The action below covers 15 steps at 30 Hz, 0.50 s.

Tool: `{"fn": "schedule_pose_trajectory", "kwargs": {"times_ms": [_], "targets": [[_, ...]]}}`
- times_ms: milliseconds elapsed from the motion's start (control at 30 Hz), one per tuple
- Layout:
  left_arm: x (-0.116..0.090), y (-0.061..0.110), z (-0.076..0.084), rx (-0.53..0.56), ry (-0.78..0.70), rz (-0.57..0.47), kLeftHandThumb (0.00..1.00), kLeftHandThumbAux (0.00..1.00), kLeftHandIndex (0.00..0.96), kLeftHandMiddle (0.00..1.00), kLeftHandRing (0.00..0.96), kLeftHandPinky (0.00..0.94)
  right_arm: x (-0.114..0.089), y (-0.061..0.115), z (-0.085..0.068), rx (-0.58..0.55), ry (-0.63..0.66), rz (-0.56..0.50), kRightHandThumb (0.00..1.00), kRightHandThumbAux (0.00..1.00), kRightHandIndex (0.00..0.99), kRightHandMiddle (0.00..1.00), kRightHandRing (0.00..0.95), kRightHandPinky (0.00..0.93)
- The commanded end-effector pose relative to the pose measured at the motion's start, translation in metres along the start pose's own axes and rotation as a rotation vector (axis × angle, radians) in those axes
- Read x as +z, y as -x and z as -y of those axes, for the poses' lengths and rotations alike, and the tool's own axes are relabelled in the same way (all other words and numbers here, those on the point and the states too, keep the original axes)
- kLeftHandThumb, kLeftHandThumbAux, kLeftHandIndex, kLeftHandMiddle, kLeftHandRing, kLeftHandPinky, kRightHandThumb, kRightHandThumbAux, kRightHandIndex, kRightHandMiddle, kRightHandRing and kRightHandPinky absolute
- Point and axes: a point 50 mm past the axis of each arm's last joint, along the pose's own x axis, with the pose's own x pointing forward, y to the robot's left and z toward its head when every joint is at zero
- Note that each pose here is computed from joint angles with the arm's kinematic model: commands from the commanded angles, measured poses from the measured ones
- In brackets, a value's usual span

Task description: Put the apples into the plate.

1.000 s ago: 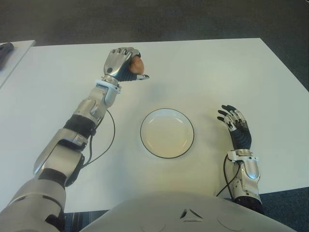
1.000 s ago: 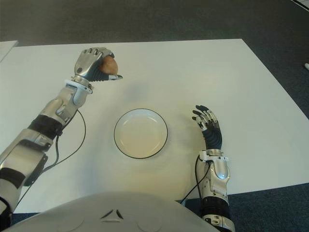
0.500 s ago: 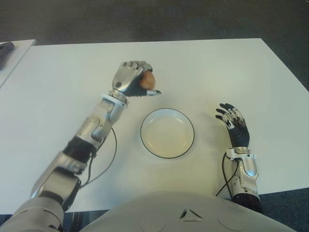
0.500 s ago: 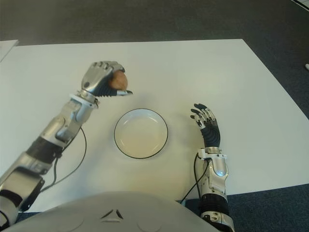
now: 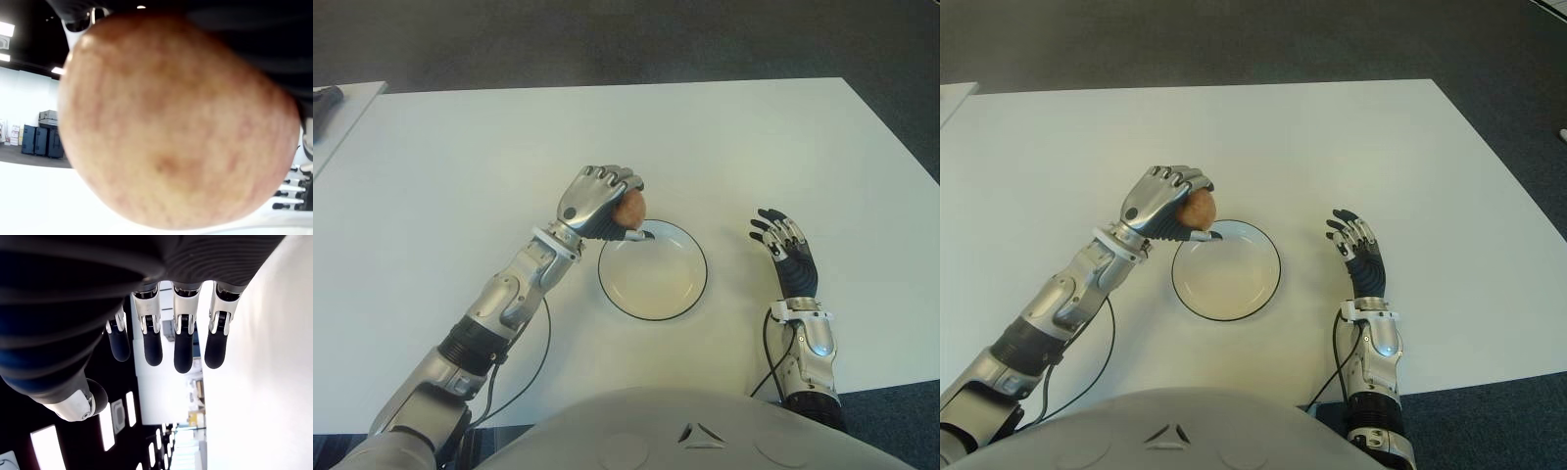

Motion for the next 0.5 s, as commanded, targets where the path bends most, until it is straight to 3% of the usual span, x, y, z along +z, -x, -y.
{"fn": "schedule_pose_trajectory", "kwargs": {"times_ms": [33,500], "targets": [[0.007,0.015,0.016,-0.059,-0.01,0.002,0.951,0.648,0.389,0.504,0.533,0.795,-0.011,0.007,-0.004,-0.014,-0.02,-0.077,0.343,0.585,0.165,0.202,0.225,0.268],[0.021,0.014,0.021,-0.121,0.027,0.041,0.949,0.65,0.383,0.5,0.534,0.791,-0.01,0.009,-0.009,-0.028,-0.054,-0.096,0.413,0.58,0.153,0.217,0.248,0.295]]}}
